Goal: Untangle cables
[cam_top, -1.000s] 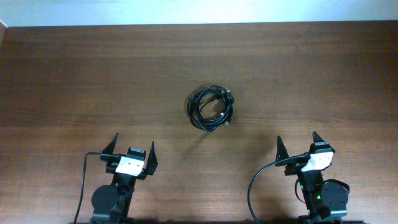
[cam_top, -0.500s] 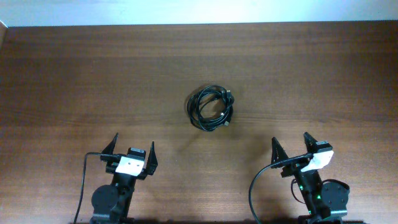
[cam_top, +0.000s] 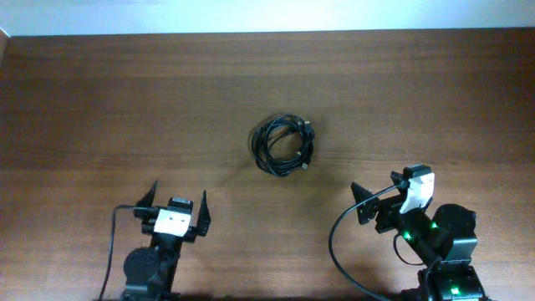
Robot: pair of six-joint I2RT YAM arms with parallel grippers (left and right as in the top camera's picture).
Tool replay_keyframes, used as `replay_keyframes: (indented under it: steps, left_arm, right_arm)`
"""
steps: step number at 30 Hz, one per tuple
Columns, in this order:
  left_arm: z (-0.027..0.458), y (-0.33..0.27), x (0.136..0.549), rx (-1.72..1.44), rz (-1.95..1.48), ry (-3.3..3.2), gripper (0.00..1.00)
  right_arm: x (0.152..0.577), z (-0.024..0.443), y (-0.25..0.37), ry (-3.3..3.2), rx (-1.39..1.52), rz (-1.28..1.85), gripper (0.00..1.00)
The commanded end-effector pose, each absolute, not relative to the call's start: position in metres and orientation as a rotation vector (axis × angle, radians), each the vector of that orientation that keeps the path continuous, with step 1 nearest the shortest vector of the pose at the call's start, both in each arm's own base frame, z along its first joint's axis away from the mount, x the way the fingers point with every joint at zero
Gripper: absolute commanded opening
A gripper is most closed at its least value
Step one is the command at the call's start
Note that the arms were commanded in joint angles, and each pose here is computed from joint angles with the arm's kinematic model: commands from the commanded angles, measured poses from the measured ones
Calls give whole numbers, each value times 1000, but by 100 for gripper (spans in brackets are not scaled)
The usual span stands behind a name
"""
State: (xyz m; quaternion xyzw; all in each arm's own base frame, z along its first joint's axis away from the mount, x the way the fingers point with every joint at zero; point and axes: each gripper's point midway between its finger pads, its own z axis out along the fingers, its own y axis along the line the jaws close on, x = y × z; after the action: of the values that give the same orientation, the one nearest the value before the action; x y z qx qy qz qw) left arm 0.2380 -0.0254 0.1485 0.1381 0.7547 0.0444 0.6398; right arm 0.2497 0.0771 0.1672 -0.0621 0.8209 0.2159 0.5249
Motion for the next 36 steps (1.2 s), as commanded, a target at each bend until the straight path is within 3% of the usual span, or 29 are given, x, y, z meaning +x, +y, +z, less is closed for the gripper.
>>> replay_keyframes:
  steps: [1,3,8,12,17,20,23,26,29,31,33,36]
  left_arm:
    - [166,-30,232,255,-11,1830,99]
    - [219,-38,246,290,-52,1936,99]
    - [275,-93,265,478,-452,2241,99]
    - [272,-87,290,316,-458,2319,99]
    - [263,-63,370,137,-271,2425,99]
    - [239,-58,422,40,-218,2420,99]
    - [174,-53,444,16,-157,2556,99]
    - [121,-113,449,174,-612,2632,99]
    - [94,-147,454,265,-672,2636,99]
    - [64,-153,453,299,-345,2703,99]
    - [43,-192,434,428,-303,2742,99]
    - [11,-188,427,461,-191,2806,99]
  right_arm:
    - [252,180,81,1988,-163,534,99]
    - [255,198,78,2076,-178,500,99]
    - [266,256,66,2332,-93,433,99]
    - [299,284,74,2421,-162,298,99]
    - [333,288,98,2382,-235,233,99]
    - [375,262,103,2397,-220,190,99]
    - [406,202,110,2518,-227,167,99]
    - [413,173,112,2581,-251,151,99]
    - [411,170,99,2601,-229,59,99]
    - [408,168,79,2617,-195,-87,99]
    - [403,165,75,2638,-194,-115,99]
    - [400,163,71,2656,-186,-127,99]
